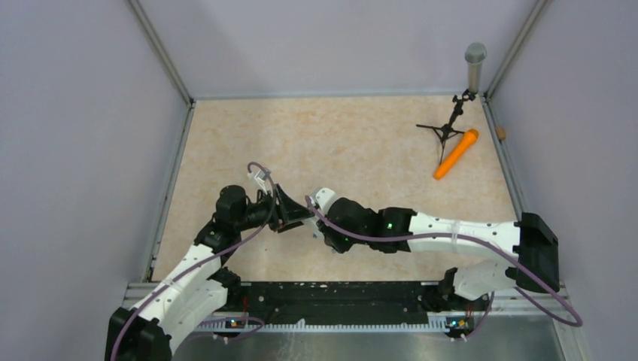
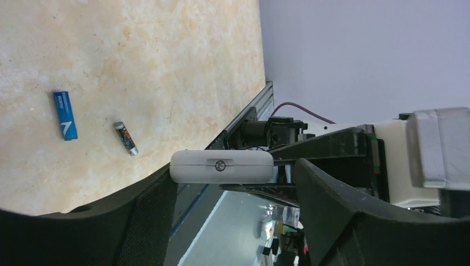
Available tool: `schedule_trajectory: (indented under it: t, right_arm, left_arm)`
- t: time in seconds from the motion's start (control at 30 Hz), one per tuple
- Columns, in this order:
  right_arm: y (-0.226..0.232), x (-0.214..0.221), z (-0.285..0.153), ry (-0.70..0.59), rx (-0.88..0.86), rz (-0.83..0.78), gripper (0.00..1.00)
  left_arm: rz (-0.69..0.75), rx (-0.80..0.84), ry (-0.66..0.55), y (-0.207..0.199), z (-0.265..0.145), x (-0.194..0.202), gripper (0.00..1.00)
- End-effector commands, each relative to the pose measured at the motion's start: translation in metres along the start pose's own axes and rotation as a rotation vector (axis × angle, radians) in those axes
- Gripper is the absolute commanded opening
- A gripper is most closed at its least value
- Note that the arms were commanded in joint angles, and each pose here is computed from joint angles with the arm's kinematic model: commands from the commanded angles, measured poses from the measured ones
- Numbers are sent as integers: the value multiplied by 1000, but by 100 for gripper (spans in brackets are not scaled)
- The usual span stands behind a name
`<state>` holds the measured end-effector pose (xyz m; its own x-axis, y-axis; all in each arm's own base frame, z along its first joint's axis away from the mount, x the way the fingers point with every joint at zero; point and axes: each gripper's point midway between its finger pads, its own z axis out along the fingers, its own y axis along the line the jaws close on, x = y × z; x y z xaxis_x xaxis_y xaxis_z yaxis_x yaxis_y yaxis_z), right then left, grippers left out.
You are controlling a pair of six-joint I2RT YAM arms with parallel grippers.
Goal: Load the batteries into the remote control
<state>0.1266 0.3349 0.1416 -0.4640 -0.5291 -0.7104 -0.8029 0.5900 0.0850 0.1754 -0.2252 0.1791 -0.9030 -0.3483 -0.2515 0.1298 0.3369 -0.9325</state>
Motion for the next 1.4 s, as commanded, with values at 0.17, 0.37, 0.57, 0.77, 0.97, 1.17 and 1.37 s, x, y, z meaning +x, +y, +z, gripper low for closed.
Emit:
schedule_trajectory:
  t: [0.17, 0.37, 0.57, 0.77, 0.97, 1.17, 1.37]
  right_arm:
    - [4, -18, -28, -39, -161, 25, 0]
    - [12, -21, -55, -53, -370, 56, 0]
    - [27, -20, -77, -49, -534, 51, 0]
    - [44, -21, -92, -46, -690, 58, 0]
    - [56, -26, -104, -48, -805, 62, 0]
    - [61, -31, -102, -41, -847, 69, 0]
    - [65, -36, -98, -33, -874, 76, 0]
  left_arm:
    - [219, 146, -41, -28, -12, -2, 94]
    - [313, 248, 42, -46, -22, 15, 99]
    - [441, 346, 103, -77, -41, 29, 99]
    - [521, 370, 172, -93, -54, 41, 98]
    - [577, 375, 238, -95, -64, 55, 95]
    - [601, 394, 267, -97, -67, 62, 87]
    - [617, 415, 295, -99, -68, 69, 78]
